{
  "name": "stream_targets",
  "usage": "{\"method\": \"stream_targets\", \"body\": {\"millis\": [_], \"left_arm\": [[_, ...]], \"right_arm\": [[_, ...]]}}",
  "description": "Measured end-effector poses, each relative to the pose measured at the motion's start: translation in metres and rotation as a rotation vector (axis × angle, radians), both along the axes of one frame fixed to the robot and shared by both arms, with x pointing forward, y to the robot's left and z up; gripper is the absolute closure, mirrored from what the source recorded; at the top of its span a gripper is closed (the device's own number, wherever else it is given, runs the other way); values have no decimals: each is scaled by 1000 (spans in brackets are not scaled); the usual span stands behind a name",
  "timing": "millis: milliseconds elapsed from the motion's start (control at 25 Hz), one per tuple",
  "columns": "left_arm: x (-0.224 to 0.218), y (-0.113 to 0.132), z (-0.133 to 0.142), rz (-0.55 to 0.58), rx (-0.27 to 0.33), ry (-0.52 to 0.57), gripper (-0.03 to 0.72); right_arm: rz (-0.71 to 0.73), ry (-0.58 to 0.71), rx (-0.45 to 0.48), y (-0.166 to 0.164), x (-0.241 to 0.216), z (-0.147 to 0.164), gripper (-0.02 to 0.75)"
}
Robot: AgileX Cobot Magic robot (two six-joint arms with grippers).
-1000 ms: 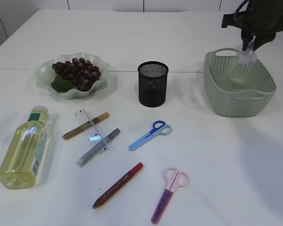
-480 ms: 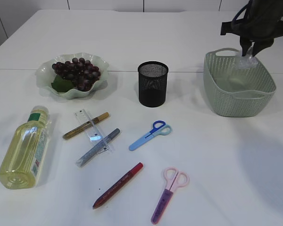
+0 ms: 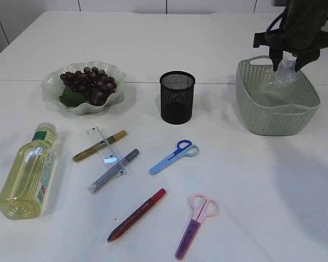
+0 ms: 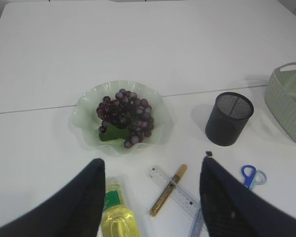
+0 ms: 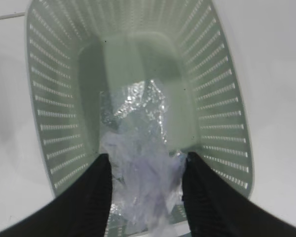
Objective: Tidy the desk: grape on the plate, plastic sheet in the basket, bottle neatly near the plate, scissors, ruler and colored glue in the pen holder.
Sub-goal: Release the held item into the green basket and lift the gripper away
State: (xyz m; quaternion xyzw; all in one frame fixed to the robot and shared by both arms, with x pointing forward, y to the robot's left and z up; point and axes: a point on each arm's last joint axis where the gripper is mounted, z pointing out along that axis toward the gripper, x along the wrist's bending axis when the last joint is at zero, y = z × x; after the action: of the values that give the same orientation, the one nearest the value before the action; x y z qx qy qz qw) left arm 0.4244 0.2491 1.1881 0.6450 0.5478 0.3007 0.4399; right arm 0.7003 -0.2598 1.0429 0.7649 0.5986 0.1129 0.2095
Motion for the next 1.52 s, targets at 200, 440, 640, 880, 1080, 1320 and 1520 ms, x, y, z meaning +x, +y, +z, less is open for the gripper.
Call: {"method": "stream_targets", "body": {"millis": [200,440,640,880,1080,1320,1520], "left_arm": [[0,0,0,0,0,0,246],[0,0,0,0,0,0,246],[0,0,0,0,0,0,247],[0,0,0,0,1,4,247],[-1,0,-1,0,5,17,248],[-4,1,-4,1,14,51,249],[-10,3,0,1,10,37,249]], "right_arm": [[5,-12,-26,-2,1,1,354],[8,-18,-46,-3,2,2,353],[-10,24,-34,-3,-2,4,353],[0,97,17,1,-8,10,353],[42,112,113,11,-9,10,353],[128,139,234,24,-12,10,354],[174,113,282,29,-18,25,353]]}}
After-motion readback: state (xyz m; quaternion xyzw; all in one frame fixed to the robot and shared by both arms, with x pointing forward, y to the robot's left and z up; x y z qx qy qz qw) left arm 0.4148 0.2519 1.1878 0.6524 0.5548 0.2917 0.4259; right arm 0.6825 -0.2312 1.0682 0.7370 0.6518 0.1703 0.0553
